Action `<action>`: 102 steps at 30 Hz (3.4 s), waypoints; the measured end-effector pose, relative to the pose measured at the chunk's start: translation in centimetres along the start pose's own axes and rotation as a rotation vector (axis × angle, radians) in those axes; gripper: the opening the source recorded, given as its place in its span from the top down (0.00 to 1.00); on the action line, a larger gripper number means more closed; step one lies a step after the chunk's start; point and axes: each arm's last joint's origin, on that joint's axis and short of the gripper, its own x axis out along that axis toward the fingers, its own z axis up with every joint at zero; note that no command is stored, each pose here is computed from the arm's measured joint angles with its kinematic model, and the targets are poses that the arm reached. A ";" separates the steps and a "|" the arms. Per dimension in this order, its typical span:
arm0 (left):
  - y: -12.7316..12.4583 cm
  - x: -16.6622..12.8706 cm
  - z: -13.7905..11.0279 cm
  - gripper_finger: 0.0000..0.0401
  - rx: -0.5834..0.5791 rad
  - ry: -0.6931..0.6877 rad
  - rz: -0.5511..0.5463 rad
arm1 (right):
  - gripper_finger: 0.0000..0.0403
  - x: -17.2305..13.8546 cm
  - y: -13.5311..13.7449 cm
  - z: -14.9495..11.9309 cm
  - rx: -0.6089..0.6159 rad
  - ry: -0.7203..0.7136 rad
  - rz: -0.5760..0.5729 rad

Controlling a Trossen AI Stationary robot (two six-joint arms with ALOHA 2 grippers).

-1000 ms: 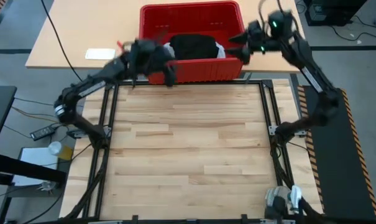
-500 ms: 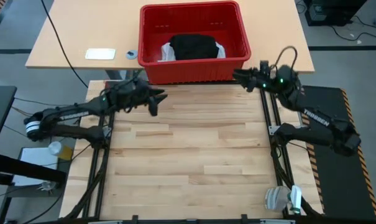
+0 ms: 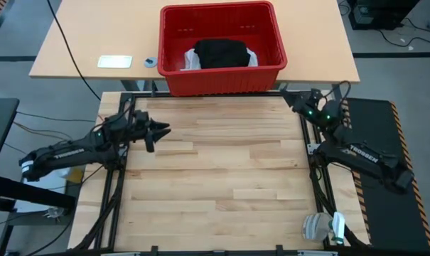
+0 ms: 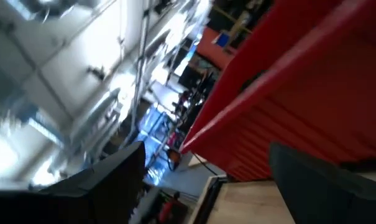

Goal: Fold laundry
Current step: Return to Home Position

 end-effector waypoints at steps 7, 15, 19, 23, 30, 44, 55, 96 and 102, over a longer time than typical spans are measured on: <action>0.8 -1.4 -2.8 0.64 -0.084 -0.028 -0.037 | 0.14 -1.1 -2.1 -1.9 0.118 0.021 -0.001; 1.8 -1.7 -5.4 0.81 -0.133 0.001 -0.022 | 0.14 -1.5 -2.6 -4.2 0.056 0.160 0.069; 2.0 -1.6 -6.0 0.90 -0.182 0.009 -0.028 | 0.14 -1.9 -2.7 -5.1 0.044 0.183 0.128; 2.1 -1.6 -6.2 0.99 -0.181 0.017 -0.001 | 0.14 -2.9 -3.7 -6.1 0.047 0.126 0.185; 2.6 -1.7 -7.0 0.99 -0.199 0.087 0.084 | 0.14 -3.1 -3.4 -6.3 -0.014 0.095 0.177; 2.8 -1.7 -7.3 0.98 0.054 0.124 0.119 | 0.14 -3.5 -3.0 -7.4 -0.410 0.305 0.420; 2.8 -1.7 -7.3 0.98 0.368 0.138 0.097 | 0.14 -3.5 -3.0 -7.4 -0.462 0.322 0.463; 2.8 -1.7 -7.3 0.98 0.374 0.137 0.097 | 0.14 -3.5 -3.0 -7.4 -0.462 0.322 0.463; 2.8 -1.7 -7.3 0.98 0.373 0.137 0.097 | 0.14 -3.5 -3.0 -7.4 -0.462 0.322 0.464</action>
